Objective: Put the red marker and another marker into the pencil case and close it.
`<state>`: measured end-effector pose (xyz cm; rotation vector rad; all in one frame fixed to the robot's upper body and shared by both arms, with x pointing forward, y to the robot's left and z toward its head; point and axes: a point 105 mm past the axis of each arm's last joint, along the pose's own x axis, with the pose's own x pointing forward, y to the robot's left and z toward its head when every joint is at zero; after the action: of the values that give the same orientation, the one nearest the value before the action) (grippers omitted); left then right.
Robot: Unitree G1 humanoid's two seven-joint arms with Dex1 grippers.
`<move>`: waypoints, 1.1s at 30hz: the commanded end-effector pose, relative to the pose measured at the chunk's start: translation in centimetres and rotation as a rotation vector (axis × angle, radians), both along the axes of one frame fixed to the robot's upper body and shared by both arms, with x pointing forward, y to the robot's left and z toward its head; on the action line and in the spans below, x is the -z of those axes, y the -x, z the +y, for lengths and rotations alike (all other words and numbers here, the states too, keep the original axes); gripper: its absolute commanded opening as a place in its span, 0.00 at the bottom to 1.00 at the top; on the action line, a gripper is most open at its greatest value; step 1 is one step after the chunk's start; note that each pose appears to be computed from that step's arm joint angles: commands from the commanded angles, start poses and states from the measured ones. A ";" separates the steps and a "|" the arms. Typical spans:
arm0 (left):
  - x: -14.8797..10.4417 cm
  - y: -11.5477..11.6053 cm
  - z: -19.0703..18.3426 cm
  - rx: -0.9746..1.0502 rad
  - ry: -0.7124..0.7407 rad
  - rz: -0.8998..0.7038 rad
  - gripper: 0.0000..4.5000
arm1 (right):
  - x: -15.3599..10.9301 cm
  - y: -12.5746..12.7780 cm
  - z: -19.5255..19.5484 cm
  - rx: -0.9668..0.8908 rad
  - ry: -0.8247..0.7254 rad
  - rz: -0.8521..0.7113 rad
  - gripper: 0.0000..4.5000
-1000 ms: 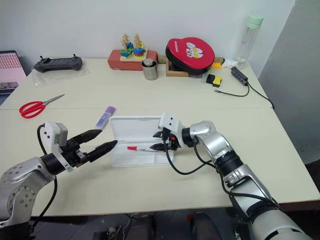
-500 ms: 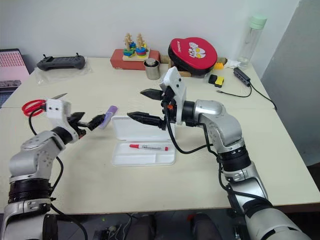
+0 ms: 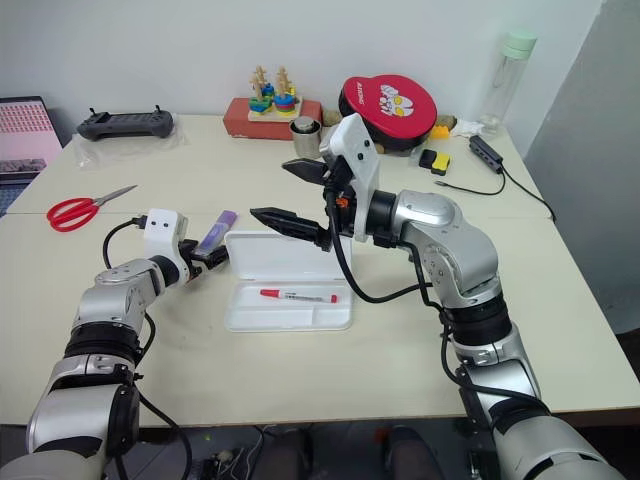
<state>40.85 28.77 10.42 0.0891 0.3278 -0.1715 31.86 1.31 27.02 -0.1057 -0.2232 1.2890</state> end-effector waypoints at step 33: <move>-7.3 11.2 -8.6 1.086 -0.362 -0.057 0.27 | 2.4 2.4 -4.6 -0.147 0.093 0.068 1.00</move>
<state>29.46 19.91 17.20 0.5458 0.2306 -1.1776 29.86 -3.11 23.77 -0.1058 -0.0645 1.4402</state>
